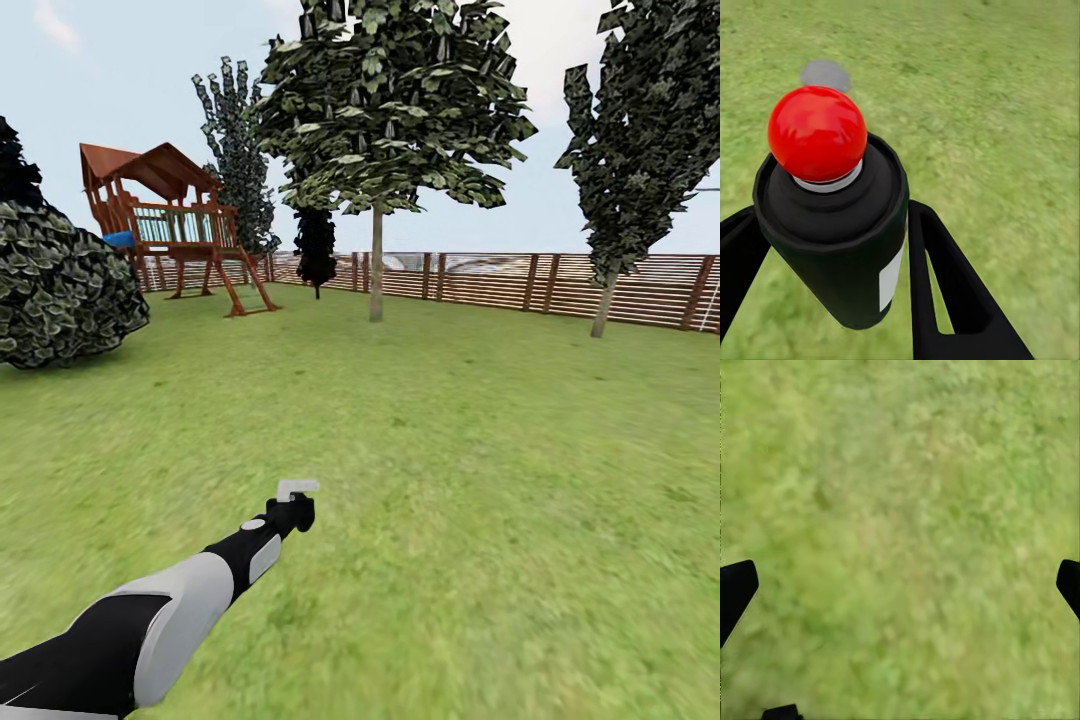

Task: In the garden, pick up the pesticide atomizer on the floor and spray pesticide onto both trees until each tree trunk is fully covered.

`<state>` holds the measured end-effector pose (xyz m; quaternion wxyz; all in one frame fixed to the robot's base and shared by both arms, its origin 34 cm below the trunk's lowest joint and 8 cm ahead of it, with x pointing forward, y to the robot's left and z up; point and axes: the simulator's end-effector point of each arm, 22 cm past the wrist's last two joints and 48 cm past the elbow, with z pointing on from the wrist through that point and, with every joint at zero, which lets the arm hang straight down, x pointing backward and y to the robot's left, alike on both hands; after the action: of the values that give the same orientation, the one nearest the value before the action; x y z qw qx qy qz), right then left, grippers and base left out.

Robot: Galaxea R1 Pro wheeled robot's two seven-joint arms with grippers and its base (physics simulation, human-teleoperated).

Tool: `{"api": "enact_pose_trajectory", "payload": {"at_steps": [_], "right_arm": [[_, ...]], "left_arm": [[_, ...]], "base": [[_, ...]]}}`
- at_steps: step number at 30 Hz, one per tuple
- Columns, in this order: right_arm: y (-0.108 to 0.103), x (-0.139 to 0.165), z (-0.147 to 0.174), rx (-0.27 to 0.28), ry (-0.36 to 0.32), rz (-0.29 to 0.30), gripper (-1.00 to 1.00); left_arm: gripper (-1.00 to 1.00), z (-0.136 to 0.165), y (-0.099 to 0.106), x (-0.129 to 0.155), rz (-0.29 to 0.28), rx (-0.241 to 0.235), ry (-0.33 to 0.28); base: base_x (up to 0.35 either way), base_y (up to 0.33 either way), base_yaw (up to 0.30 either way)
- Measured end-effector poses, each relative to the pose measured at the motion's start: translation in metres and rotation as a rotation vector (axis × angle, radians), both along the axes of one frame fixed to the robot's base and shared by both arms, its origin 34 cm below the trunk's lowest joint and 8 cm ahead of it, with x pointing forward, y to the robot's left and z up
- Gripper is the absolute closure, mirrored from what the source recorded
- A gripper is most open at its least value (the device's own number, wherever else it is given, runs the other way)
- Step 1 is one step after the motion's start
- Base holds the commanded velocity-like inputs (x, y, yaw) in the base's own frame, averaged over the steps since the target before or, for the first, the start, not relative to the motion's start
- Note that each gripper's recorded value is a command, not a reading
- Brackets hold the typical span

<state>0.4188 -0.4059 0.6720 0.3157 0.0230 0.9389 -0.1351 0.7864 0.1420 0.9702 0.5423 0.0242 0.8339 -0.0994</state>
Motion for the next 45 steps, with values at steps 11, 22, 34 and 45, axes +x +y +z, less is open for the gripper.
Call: {"api": "enact_pose_trajectory", "payload": {"at_steps": [11,22,34,45], "right_arm": [[0.0001,0.0,0.0,0.0,0.0,0.0,-1.0],[0.0008,0.0001,-0.0002,0.001,0.0,0.001,-1.0],[0.0009,0.0001,-0.0002,0.002,0.0,0.001,-1.0],[0.0009,0.0001,-0.0002,0.001,0.0,0.001,-1.0]], "left_arm": [[1.0,0.0,0.0,0.0,0.0,0.0,0.0],[1.0,0.0,0.0,0.0,0.0,0.0,0.0],[1.0,0.0,-0.0001,0.0,0.0,0.0,0.0],[1.0,0.0,-0.0002,0.0,0.0,0.0,0.0]], "base": [[0.35,0.0,0.0],[0.35,0.0,0.0],[0.35,0.0,0.0],[0.35,0.0,0.0]]}}
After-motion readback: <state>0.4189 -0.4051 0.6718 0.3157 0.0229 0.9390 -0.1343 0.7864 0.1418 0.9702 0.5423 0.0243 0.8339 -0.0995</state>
